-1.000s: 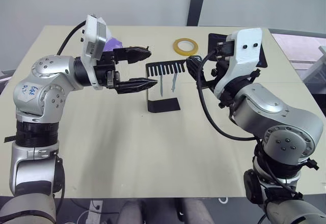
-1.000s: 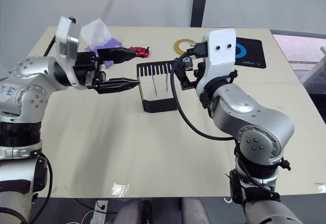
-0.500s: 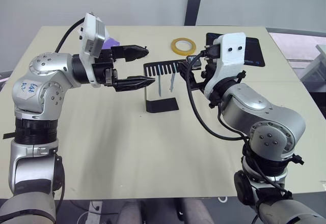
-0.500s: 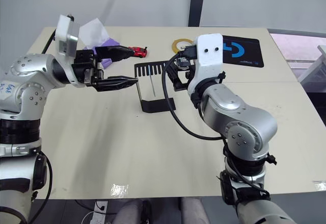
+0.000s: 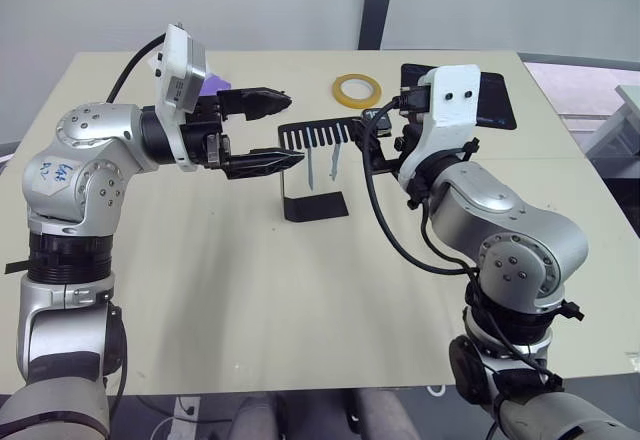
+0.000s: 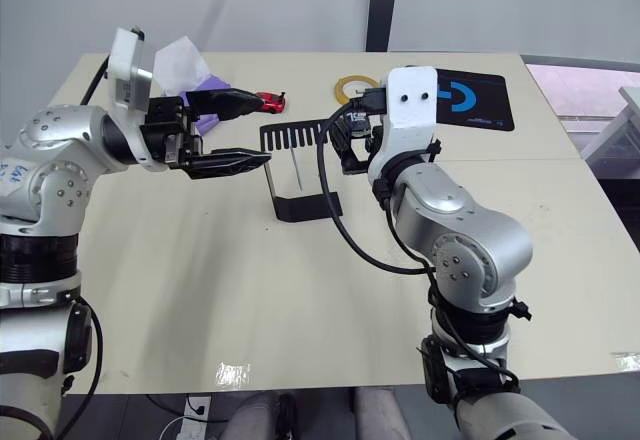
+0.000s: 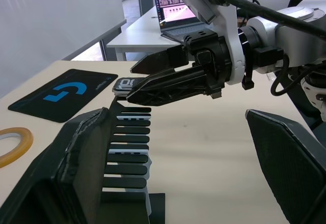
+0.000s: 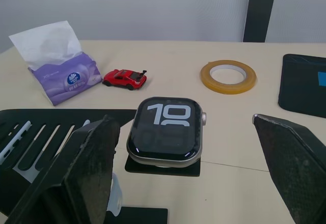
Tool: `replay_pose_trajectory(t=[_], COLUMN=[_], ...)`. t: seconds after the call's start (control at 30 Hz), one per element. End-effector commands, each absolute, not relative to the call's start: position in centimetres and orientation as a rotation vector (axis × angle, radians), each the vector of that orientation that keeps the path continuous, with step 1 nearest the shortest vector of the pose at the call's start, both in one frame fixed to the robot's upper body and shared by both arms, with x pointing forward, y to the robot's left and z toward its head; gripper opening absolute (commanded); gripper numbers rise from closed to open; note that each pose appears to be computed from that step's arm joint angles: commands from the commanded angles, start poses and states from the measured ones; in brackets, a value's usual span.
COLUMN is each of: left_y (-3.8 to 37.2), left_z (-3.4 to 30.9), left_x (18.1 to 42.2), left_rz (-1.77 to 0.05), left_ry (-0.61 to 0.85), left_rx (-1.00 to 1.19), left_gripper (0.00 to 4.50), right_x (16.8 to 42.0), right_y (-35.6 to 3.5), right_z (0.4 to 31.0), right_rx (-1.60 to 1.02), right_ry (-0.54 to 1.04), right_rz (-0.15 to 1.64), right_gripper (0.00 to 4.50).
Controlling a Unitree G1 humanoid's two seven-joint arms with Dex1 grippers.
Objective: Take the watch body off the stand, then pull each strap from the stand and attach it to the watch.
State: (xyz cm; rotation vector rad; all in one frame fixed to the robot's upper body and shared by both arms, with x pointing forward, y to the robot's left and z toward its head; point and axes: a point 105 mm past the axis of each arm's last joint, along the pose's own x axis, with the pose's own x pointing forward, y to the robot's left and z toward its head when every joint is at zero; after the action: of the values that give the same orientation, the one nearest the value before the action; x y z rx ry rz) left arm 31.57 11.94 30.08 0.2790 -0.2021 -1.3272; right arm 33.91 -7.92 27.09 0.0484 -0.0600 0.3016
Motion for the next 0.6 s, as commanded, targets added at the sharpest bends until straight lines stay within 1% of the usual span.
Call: replay_pose_trajectory(t=[0.03, 0.53, 0.6], left_y=[11.95, 12.06, 12.06], left_z=[31.65, 31.87, 31.85], left_x=[30.72, 30.66, 30.65], left_rz=[-1.318, -1.303, -1.303], left_ry=[-0.261, -0.266, -0.266], left_rx=[0.334, 0.338, 0.337], left_gripper=[4.46, 4.46, 4.50], right_x=[33.51, 33.44, 33.44], right_y=[-7.61, -7.00, -6.98], right_z=[28.91, 28.81, 28.76], right_rx=[0.057, 0.065, 0.064], right_ry=[-0.136, -0.133, -0.131], right_rz=[0.312, 0.338, 0.338], right_gripper=[4.50, 4.50, 3.90])
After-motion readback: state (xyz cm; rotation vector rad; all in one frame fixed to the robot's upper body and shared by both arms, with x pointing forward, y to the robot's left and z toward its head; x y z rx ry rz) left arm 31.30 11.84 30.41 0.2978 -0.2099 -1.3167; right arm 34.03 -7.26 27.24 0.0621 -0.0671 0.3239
